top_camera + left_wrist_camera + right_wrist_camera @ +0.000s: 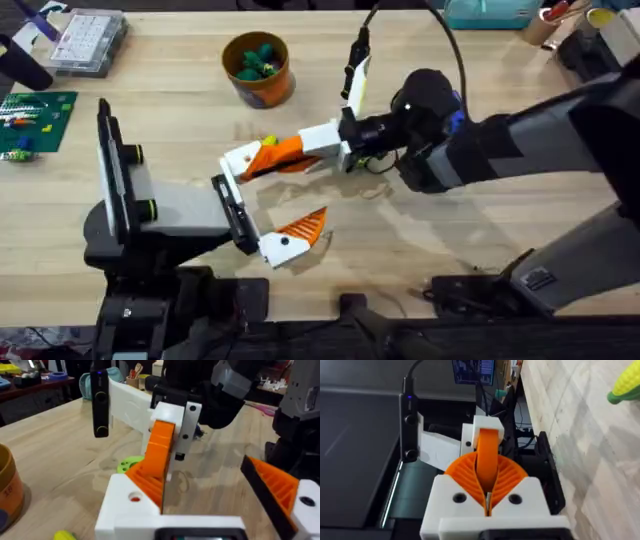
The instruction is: Pick up the gripper from the table and insert it into the empty holder that is missing its gripper. Then pick up a screw, insert it into the mounting hole, and use the screwdriver to tighten it. Finally, clean up the table by picking up the vegetable and placing it into the bucket.
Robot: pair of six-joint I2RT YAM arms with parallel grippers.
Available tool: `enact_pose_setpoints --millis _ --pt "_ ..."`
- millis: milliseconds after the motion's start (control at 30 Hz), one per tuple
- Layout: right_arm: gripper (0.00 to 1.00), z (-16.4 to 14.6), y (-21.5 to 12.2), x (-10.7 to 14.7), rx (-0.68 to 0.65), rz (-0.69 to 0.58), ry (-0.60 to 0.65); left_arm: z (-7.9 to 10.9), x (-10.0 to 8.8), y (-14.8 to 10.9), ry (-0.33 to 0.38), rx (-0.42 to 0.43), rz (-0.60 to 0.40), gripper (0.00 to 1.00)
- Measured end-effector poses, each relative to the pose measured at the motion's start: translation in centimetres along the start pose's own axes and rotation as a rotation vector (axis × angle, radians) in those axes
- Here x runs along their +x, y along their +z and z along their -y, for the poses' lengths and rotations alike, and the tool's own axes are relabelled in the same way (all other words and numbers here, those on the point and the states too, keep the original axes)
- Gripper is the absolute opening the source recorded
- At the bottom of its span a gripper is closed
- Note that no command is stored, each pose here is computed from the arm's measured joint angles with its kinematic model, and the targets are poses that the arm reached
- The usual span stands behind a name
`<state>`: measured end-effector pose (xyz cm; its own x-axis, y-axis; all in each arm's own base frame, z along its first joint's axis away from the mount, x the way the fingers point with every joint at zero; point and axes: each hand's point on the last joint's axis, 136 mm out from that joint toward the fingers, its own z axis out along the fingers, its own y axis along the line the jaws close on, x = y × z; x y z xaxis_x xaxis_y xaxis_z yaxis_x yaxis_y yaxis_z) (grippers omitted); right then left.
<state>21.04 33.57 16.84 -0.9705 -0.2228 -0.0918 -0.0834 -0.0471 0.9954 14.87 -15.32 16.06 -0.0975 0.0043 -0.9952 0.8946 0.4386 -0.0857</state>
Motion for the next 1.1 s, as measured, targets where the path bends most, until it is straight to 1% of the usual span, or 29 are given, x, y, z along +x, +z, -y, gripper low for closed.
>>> enact_pose_setpoints --millis 300,1100 --pt "0.02 0.22 0.86 -0.66 -0.005 -0.017 0.008 -0.32 -0.01 -0.05 -0.001 -0.017 0.001 0.986" --pt "0.02 0.03 0.45 -0.81 -0.006 -0.039 0.006 -0.11 -0.01 -0.03 0.001 -0.005 0.0 0.986"
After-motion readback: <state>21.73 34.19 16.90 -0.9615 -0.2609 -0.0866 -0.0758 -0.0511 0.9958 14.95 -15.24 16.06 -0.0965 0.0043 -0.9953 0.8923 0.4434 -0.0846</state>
